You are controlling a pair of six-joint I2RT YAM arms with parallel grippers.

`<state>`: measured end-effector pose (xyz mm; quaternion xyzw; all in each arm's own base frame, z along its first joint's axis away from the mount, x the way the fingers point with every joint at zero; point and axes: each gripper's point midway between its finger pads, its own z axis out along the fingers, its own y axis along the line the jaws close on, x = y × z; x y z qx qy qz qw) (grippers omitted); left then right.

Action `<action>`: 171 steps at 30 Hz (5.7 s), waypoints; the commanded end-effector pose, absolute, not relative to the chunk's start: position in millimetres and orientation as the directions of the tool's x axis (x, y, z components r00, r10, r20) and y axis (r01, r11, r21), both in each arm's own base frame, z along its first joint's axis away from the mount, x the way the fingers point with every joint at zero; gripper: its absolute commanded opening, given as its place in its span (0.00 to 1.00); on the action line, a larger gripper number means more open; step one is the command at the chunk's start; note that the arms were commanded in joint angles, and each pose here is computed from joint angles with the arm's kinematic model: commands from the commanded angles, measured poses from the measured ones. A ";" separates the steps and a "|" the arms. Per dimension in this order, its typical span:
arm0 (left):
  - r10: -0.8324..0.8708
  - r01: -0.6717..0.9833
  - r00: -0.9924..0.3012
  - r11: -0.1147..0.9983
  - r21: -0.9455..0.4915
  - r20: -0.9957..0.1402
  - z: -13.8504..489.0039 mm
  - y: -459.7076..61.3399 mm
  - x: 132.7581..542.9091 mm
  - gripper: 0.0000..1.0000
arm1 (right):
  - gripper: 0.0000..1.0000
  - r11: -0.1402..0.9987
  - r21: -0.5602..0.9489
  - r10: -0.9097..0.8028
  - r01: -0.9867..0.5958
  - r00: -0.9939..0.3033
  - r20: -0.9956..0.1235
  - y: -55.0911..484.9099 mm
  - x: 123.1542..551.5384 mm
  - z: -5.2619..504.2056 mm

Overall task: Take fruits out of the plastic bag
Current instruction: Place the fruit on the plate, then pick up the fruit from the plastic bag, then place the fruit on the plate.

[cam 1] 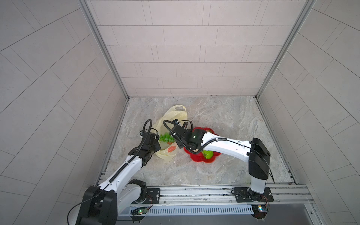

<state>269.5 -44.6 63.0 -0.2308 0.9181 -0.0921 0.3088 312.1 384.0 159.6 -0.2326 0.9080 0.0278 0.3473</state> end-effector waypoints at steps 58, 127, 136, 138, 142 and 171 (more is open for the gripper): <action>-0.472 -0.393 -0.702 0.881 -0.263 -0.534 62.1 -36.8 269.5 0.00 | 0.20 0.890 -0.219 -0.453 -0.399 -0.735 -0.504 409.6 429.9 64.4; -0.464 -0.405 -0.698 0.884 -0.233 -0.545 61.4 -31.8 271.6 0.00 | 0.00 0.898 -0.048 -0.293 -0.437 -0.512 -0.807 310.9 311.4 332.0; -0.462 -0.408 -0.693 0.884 -0.228 -0.553 63.0 -29.5 271.3 0.00 | 0.00 0.890 -0.033 -0.264 -0.454 -0.455 -0.851 279.5 287.6 349.6; -0.460 -0.408 -0.692 0.885 -0.224 -0.556 63.2 -29.1 271.4 0.00 | 0.00 0.893 -0.016 -0.248 -0.451 -0.463 -0.851 272.0 281.1 350.0; -0.459 -0.410 -0.692 0.885 -0.220 -0.557 62.7 -28.3 271.3 0.00 | 0.00 0.894 0.012 -0.226 -0.449 -0.473 -0.852 260.4 267.1 352.0; -0.456 -0.418 -0.685 0.885 -0.206 -0.569 65.5 -24.5 270.8 0.00 | 0.00 0.881 0.044 -0.263 -0.471 -0.566 -0.781 294.9 244.8 281.5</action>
